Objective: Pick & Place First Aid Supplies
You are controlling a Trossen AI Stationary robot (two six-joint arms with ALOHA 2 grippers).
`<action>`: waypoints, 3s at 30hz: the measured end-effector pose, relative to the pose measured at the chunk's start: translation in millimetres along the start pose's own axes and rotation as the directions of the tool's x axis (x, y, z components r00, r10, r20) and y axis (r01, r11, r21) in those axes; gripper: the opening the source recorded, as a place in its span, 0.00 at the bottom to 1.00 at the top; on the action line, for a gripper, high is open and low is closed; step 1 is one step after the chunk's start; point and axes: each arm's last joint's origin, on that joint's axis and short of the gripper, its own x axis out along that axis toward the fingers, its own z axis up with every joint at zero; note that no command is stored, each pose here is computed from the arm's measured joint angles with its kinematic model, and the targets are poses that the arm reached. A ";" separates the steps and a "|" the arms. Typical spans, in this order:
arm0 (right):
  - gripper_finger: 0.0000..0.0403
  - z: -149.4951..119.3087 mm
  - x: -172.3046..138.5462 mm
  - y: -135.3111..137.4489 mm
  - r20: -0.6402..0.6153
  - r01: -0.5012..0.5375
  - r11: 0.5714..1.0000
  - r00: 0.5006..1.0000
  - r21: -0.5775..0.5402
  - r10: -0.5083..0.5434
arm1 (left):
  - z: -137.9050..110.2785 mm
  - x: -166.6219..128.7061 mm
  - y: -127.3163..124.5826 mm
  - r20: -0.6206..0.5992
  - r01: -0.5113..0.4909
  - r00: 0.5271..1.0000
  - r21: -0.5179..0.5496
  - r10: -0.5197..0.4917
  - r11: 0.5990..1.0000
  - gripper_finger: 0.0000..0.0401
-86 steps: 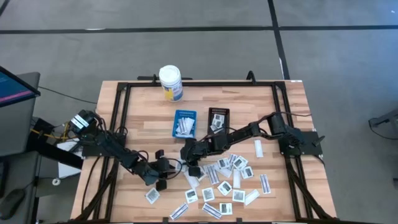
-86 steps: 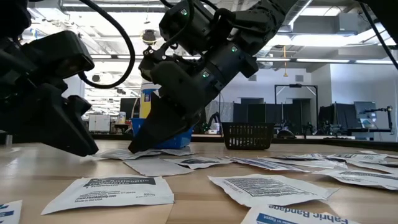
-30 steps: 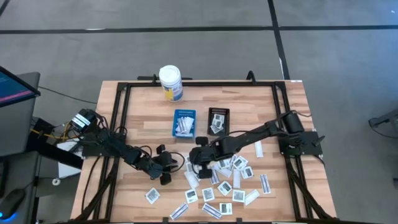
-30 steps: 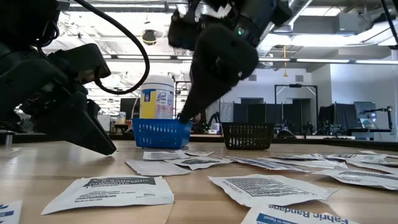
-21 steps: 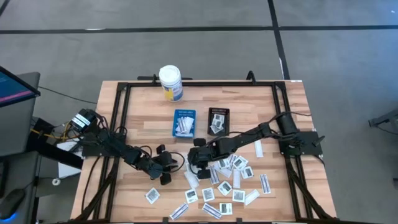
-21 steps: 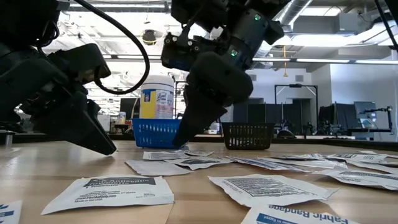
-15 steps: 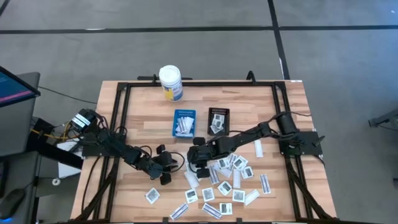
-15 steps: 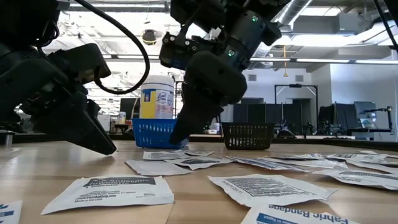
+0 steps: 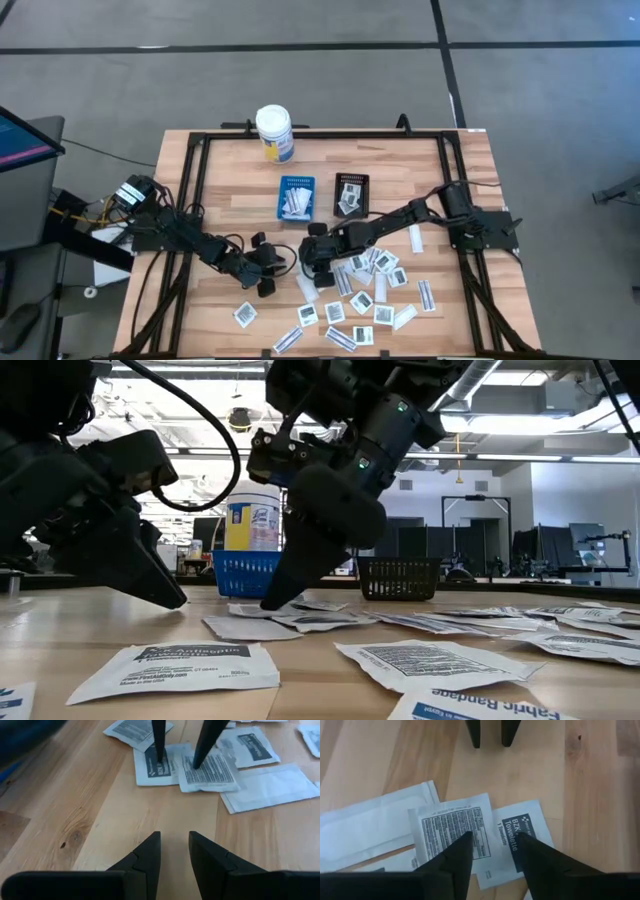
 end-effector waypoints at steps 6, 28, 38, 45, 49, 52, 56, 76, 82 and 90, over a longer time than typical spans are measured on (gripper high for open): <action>0.12 -1.4 0.3 -1.7 -0.013 0.003 1.000 1.000 -0.002 -0.003 | -0.5 0.0 0.3 -0.002 -0.001 1.000 0.001 0.001 1.000 0.25; 0.01 -1.0 -52.3 -4.3 -0.117 0.222 0.975 0.968 0.001 -0.220 | -0.5 0.0 0.3 -0.002 -0.001 1.000 0.001 0.001 1.000 0.25; 0.00 -13.6 -141.4 -28.4 -0.179 0.621 0.779 0.779 0.091 -0.601 | -2.0 -0.3 1.4 -0.004 -0.002 1.000 -0.002 0.002 1.000 0.25; 0.00 -51.2 -155.5 -77.8 -0.272 0.649 0.725 0.759 0.230 -0.592 | -2.2 -0.5 1.2 -0.002 0.000 1.000 -0.024 0.000 1.000 0.25; 0.00 -72.0 -143.4 -102.7 -0.320 0.628 0.709 0.777 0.321 -0.542 | -2.1 -0.4 1.2 -0.001 0.000 1.000 -0.021 0.000 1.000 0.25; 0.01 -72.8 -136.6 -109.9 -0.268 0.526 0.765 0.850 0.371 -0.454 | -2.2 -0.3 1.7 0.000 -0.001 1.000 -0.022 0.001 1.000 0.25; 0.04 -66.1 -135.3 -110.1 -0.199 0.474 0.802 0.881 0.363 -0.430 | -1.9 -0.1 1.9 0.001 0.000 1.000 -0.022 0.000 1.000 0.25; 0.27 -29.0 -130.9 -42.3 0.089 0.202 0.928 0.967 0.313 -0.241 | -1.7 -0.2 1.8 0.004 0.001 1.000 -0.023 -0.001 1.000 0.25; 0.27 -21.0 -89.2 -4.7 0.199 0.083 0.997 0.977 0.002 -0.081 | -1.7 -0.2 1.9 0.005 0.002 1.000 -0.024 -0.002 1.000 0.25; 0.30 -14.0 -40.3 3.1 0.103 0.043 0.991 0.994 -0.128 -0.030 | -2.2 -0.3 2.2 0.005 0.002 1.000 -0.024 -0.002 1.000 0.25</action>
